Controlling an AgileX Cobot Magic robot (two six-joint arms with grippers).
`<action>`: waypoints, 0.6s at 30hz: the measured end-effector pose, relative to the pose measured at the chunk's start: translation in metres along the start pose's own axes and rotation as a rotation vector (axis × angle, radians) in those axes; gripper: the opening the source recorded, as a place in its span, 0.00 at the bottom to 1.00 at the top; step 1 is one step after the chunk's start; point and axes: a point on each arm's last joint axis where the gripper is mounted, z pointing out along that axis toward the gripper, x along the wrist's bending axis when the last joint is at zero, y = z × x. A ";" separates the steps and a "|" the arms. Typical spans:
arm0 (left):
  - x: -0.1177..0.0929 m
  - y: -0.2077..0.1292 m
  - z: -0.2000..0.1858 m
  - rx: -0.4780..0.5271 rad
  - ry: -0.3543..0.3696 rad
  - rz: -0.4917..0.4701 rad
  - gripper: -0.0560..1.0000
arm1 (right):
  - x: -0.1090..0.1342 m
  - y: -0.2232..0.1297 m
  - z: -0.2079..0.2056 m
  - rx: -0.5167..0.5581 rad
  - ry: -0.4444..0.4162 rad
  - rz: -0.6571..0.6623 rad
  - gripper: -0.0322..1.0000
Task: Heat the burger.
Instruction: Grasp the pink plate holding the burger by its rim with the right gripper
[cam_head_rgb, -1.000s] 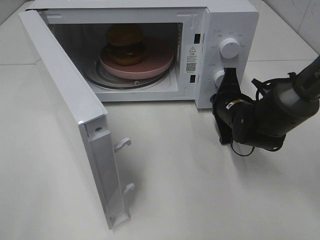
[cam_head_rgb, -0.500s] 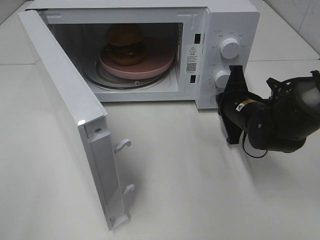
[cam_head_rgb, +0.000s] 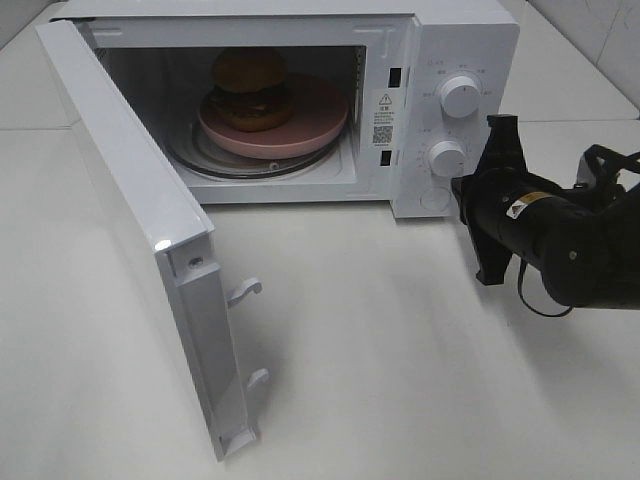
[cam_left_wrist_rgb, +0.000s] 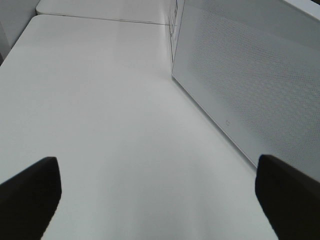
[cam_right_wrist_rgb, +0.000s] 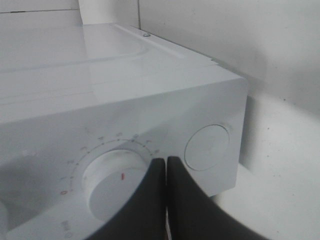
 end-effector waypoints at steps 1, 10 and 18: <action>0.000 0.000 0.000 0.000 0.000 0.000 0.97 | 0.001 0.000 -0.003 0.001 0.001 -0.005 0.06; 0.000 0.000 0.000 0.000 0.000 0.000 0.97 | 0.019 0.001 -0.025 0.038 -0.036 -0.105 0.06; 0.000 0.000 0.000 0.000 0.000 0.000 0.97 | 0.036 -0.001 -0.049 0.112 -0.109 -0.340 0.06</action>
